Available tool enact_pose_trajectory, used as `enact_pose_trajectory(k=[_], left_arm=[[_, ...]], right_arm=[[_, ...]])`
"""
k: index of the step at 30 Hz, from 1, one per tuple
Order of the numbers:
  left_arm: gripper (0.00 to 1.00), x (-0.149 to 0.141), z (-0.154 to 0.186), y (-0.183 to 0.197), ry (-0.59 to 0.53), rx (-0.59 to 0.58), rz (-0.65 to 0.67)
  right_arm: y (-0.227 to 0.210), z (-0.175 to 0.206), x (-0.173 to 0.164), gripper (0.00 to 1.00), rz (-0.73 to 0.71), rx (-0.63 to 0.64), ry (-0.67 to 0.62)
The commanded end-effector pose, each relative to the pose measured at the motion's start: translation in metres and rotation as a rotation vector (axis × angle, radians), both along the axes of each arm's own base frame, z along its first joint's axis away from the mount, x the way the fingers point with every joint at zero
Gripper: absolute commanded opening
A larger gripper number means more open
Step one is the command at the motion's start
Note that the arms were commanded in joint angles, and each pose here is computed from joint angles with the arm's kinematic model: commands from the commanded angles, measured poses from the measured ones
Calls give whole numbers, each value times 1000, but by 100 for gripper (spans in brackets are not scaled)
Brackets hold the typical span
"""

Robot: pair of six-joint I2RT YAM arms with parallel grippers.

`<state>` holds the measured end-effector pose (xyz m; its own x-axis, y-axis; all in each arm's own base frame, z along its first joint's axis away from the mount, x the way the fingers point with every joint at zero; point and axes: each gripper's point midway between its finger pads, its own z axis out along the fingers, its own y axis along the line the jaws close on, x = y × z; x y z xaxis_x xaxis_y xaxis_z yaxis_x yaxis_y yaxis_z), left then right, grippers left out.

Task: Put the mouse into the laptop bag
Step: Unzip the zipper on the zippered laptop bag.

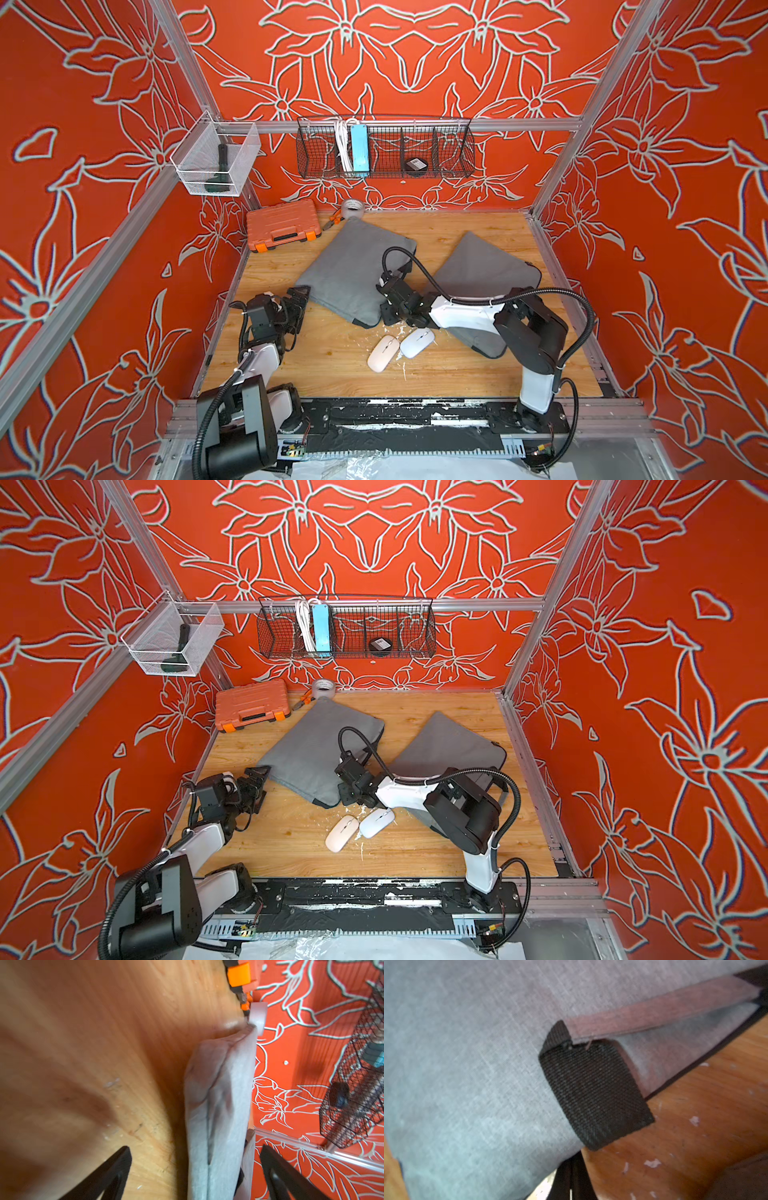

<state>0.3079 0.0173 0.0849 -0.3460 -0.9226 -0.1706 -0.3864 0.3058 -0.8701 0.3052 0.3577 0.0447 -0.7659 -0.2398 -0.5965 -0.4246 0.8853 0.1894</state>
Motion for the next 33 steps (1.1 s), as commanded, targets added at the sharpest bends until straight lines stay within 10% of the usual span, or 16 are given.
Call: enact_pose_trajectory(k=[1,8,17,33], left_arm=[[98,10,13,-15,-78,12,-61],[82,22,-7,-27,-38,29,-95],[2,24,-19,-25,13,19,-83],[0,21,-9,-18,-1,54,-44]], right_arm=[[0,10,3,0,-23,26,-22],[5,10,-1,0,-5,49,-9],[10,7,-11,0,38,54,1],[43,7,-83,0,197,30,-16]])
